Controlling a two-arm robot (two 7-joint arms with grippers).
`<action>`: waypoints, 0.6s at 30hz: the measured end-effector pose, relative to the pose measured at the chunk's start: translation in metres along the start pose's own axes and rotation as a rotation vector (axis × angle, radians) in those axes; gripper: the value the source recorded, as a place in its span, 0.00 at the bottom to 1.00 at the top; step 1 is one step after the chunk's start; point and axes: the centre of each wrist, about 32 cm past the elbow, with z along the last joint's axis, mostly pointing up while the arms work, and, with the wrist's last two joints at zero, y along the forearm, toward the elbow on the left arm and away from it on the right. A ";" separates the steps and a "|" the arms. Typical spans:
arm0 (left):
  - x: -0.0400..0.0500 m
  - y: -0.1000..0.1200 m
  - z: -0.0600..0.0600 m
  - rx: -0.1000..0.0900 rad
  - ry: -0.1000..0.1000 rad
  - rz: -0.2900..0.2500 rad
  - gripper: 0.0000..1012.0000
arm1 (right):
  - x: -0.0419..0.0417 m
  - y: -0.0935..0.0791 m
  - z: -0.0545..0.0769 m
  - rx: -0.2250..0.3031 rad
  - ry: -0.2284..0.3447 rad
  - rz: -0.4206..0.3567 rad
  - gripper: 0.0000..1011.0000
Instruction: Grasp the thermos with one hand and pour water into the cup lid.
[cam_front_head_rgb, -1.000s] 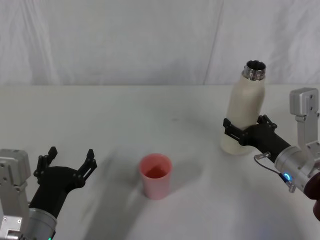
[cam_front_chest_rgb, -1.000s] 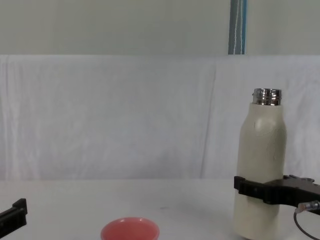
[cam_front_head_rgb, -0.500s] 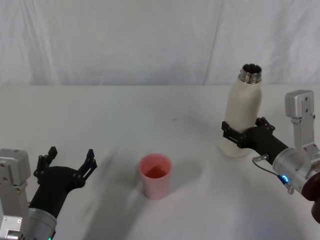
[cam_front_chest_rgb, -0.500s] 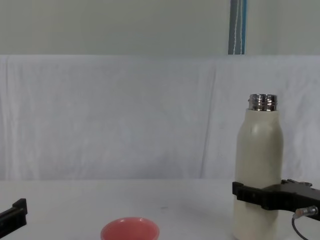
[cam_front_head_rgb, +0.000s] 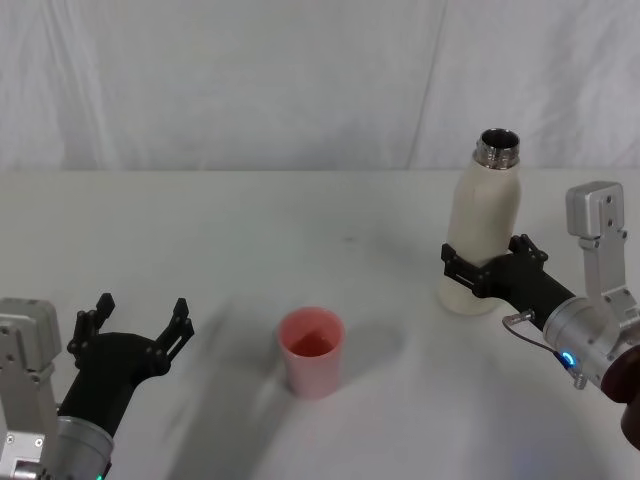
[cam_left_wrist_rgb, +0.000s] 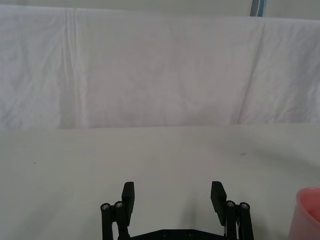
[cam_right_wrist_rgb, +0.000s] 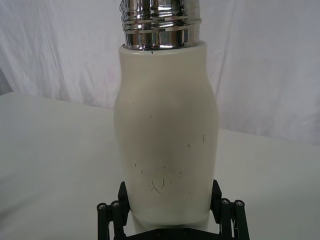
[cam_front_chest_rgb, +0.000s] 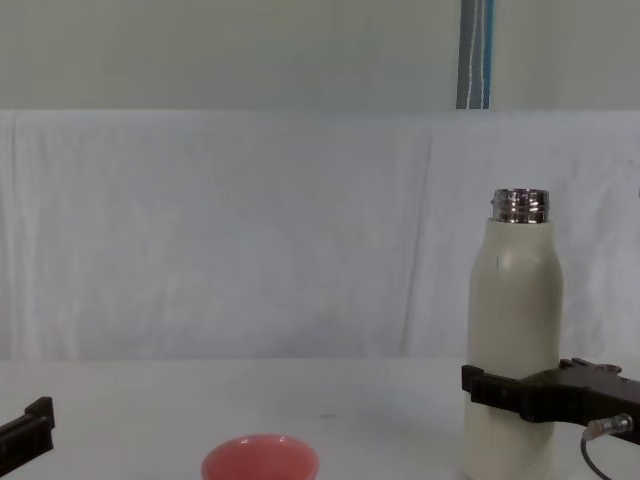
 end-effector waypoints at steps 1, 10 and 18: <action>0.0000 0.000 0.000 0.000 0.000 0.000 0.99 | -0.0001 0.000 0.000 0.000 0.000 0.001 0.94; 0.0000 0.000 0.000 0.000 0.000 0.000 0.99 | -0.0006 0.001 0.000 -0.005 0.001 0.009 0.94; 0.0000 0.000 0.000 0.000 0.000 0.000 0.99 | -0.0002 0.001 0.000 -0.009 0.003 0.015 0.94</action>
